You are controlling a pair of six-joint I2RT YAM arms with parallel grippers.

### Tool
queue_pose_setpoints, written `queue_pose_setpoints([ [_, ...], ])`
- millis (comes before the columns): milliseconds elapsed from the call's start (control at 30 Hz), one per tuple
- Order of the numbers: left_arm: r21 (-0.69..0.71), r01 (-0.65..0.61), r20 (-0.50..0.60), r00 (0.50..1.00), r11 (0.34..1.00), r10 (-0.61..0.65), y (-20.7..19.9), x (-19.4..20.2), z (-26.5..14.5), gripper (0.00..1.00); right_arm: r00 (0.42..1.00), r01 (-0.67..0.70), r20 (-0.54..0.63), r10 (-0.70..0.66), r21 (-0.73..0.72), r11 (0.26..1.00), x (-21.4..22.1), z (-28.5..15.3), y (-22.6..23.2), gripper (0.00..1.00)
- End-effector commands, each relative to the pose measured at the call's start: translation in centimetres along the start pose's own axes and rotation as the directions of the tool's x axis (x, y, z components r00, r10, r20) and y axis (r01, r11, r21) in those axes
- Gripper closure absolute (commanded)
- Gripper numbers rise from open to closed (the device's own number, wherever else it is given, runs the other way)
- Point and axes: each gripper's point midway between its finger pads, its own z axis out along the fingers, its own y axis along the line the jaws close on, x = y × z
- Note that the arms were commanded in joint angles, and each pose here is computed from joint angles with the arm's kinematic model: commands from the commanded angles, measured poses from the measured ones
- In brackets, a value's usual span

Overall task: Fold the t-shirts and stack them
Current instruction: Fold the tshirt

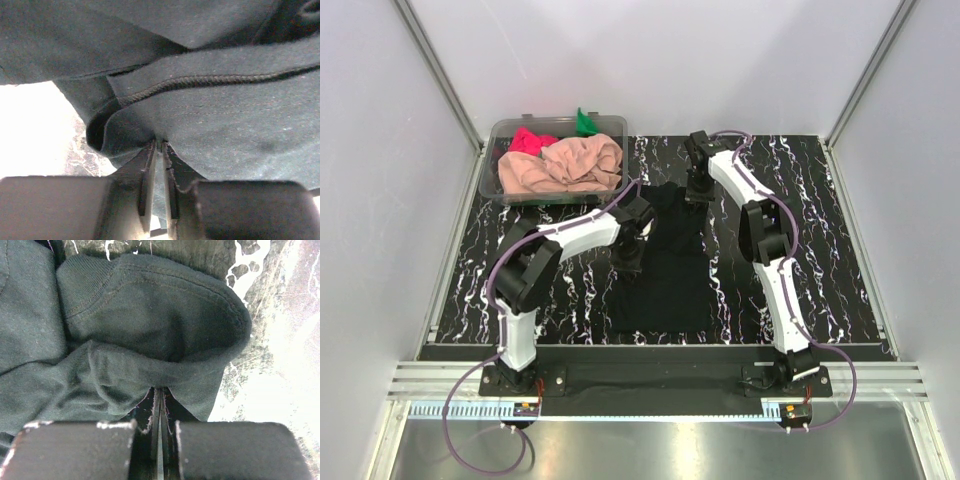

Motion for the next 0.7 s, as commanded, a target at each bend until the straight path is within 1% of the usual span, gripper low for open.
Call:
queue_pose_setpoints([
  [0,-0.064,0.001,-0.018,1.0,0.998,-0.003,0.9,1.2,0.6,0.89,1.0,0.019,-0.013,-0.019,0.036,0.999,-0.1,1.7,-0.6,1.0],
  [67,-0.074,0.0,-0.029,1.0,0.997,-0.002,1.1,1.9,0.7,0.92,1.0,0.022,-0.004,-0.022,0.035,0.999,-0.6,2.0,-0.5,1.0],
  [133,-0.084,0.004,-0.046,0.999,0.996,-0.007,1.3,2.8,0.9,0.99,1.0,0.028,-0.004,-0.028,0.037,0.999,-0.7,2.7,-0.4,1.0],
  [167,-0.089,-0.006,-0.05,0.999,0.996,0.001,1.2,3.1,1.0,1.0,1.0,0.029,0.011,-0.029,0.03,0.999,-1.3,2.3,-0.2,1.0],
  [233,-0.096,-0.006,-0.062,0.998,0.995,0.0,1.2,3.7,1.1,1.0,1.0,0.029,0.007,-0.03,0.032,0.999,-1.4,3.1,-0.1,1.0],
  [367,-0.106,-0.019,-0.104,0.995,0.994,0.008,1.2,5.5,1.8,1.0,0.999,0.027,0.033,-0.027,0.015,1.0,-2.4,3.1,0.3,1.0],
  [533,-0.105,-0.018,-0.113,0.994,0.994,0.006,1.1,6.1,2.1,1.0,0.999,0.021,0.046,-0.021,0.0,1.0,-3.1,3.5,0.3,1.0],
  [667,-0.104,-0.017,-0.121,0.993,0.994,0.004,1.0,6.5,2.3,1.0,0.997,0.027,0.079,-0.024,-0.032,0.999,-4.1,3.3,0.9,1.0],
])
